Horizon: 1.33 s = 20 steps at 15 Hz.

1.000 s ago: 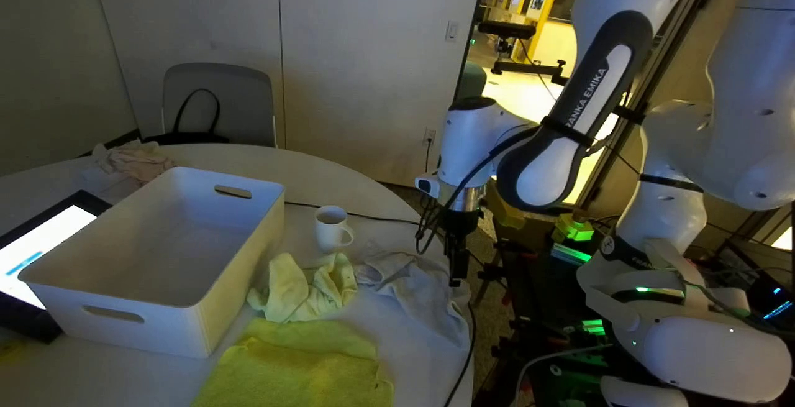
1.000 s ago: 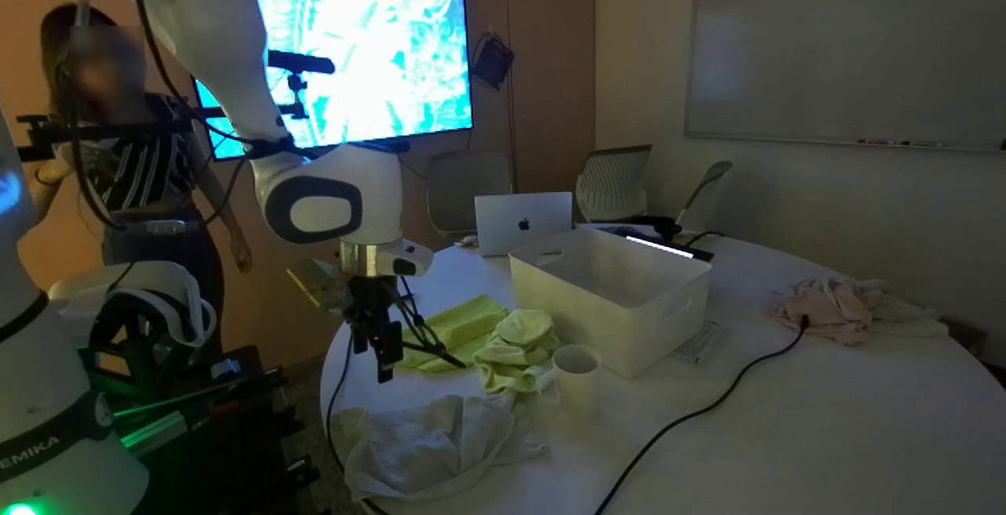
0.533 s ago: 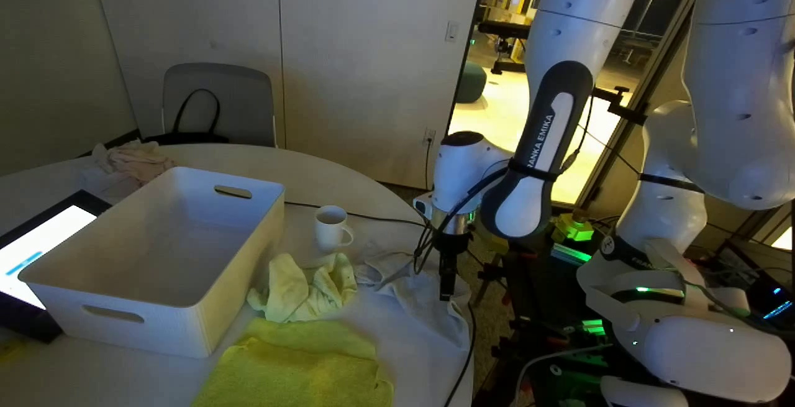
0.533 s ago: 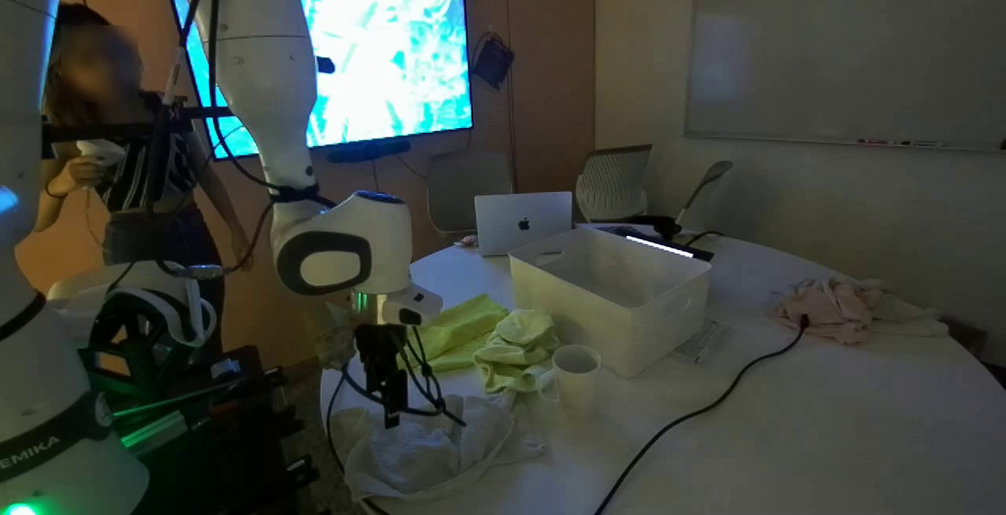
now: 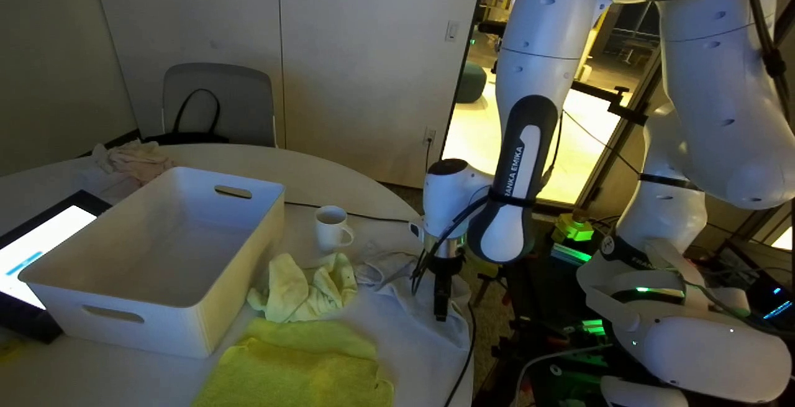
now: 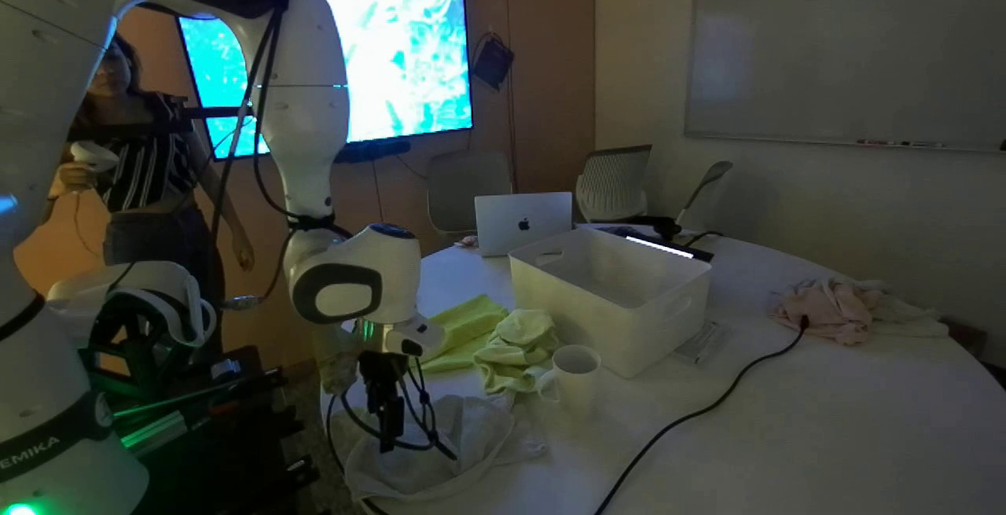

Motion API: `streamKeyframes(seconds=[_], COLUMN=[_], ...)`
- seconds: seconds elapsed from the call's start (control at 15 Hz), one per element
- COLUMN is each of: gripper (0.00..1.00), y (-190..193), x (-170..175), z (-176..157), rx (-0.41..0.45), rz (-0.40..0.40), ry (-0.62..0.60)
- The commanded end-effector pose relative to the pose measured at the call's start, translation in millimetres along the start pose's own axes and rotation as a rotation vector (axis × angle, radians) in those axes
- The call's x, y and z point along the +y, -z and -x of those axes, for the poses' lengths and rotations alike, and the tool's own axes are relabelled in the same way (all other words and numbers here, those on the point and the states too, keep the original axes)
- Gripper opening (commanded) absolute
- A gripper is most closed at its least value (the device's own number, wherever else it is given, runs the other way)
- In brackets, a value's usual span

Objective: Pick up the clothes from the table and put them in the box and pick up the black objects from the table and put them in the cup

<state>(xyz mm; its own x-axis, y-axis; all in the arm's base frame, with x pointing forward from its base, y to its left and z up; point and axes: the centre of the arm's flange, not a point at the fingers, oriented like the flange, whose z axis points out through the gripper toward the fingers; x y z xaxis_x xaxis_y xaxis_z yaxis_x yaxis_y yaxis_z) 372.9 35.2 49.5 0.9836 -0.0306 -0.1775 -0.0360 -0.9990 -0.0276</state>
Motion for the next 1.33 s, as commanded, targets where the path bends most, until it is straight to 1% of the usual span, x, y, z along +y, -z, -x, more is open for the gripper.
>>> streamKeyframes(seconds=[0.0,0.27,0.53,0.67,0.8,0.87,0.93,1.0,1.13,1.2,1.27], gripper=[1.00,1.00,1.00,0.73,0.59,0.50,0.43,0.34,0.20,0.12,0.05], y=[-17.6,-31.1,-40.5,-40.1,-37.8,-36.8,-34.7,-31.6,-23.4,-15.1,-7.6], x=[-1.5,0.4,-2.1,-3.6,-5.1,-5.8,-6.6,-7.8,-11.4,-13.7,-16.7], z=[-2.2,0.6,-1.0,-1.7,-2.9,-3.6,-4.1,-4.5,-6.0,-6.9,-7.5], rx=[0.011,-0.005,-0.020,-0.019,-0.017,-0.015,-0.014,-0.013,-0.015,-0.017,-0.013], rz=[0.004,0.038,0.062,0.073,0.088,0.097,0.104,0.107,0.109,0.116,0.115], ry=[-0.045,-0.094,-0.114,-0.120,-0.122,-0.121,-0.117,-0.104,-0.074,-0.052,-0.025])
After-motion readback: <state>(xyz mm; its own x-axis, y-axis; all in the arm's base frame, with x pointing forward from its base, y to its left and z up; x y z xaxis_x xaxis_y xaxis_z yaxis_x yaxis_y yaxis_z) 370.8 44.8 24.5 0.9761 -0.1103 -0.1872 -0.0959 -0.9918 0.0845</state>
